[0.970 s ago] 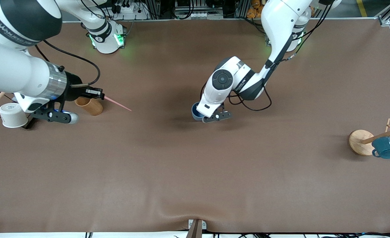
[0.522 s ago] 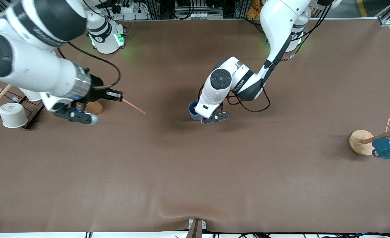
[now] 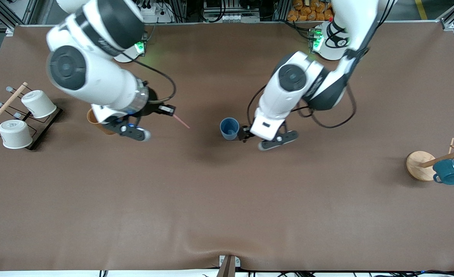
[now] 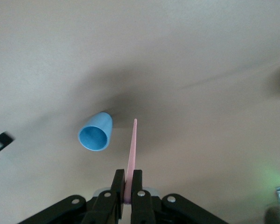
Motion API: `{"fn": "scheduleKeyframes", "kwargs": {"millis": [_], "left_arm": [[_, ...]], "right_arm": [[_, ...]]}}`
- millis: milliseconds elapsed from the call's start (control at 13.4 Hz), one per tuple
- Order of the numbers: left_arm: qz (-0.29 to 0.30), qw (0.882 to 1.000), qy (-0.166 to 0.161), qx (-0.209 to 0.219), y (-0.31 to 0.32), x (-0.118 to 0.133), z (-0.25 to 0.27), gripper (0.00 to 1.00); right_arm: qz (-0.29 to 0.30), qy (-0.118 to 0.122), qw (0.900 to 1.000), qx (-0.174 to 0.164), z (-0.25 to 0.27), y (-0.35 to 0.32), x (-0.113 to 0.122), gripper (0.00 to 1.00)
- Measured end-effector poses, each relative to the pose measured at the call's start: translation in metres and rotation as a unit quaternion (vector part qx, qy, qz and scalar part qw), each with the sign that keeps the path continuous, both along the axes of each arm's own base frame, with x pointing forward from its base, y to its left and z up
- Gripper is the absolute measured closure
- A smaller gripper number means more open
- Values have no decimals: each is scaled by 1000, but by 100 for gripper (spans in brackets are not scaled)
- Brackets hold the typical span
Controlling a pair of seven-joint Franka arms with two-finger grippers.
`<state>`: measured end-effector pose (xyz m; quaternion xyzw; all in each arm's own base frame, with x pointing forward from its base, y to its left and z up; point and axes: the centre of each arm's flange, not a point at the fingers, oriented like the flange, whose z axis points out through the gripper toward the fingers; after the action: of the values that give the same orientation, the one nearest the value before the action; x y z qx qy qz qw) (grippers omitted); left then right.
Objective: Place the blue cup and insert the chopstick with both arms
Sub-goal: 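Insert the chopstick with the right gripper while the left gripper releases the cup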
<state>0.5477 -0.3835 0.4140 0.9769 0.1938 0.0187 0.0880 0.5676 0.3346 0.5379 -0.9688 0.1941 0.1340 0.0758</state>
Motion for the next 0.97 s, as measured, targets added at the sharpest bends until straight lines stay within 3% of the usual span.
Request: {"fn": "scheduleKeyframes", "kwargs": {"millis": [224, 597, 970], "left_arm": [[1, 1000, 6, 19, 47, 13, 42, 0], [-24, 999, -6, 32, 121, 36, 93, 0], [-39, 998, -21, 45, 194, 42, 148, 0]], "right_arm": [[-36, -5, 999, 0, -10, 44, -15, 90], [-91, 3, 995, 35, -29, 92, -23, 90], [-82, 11, 997, 0, -82, 119, -31, 90]]}}
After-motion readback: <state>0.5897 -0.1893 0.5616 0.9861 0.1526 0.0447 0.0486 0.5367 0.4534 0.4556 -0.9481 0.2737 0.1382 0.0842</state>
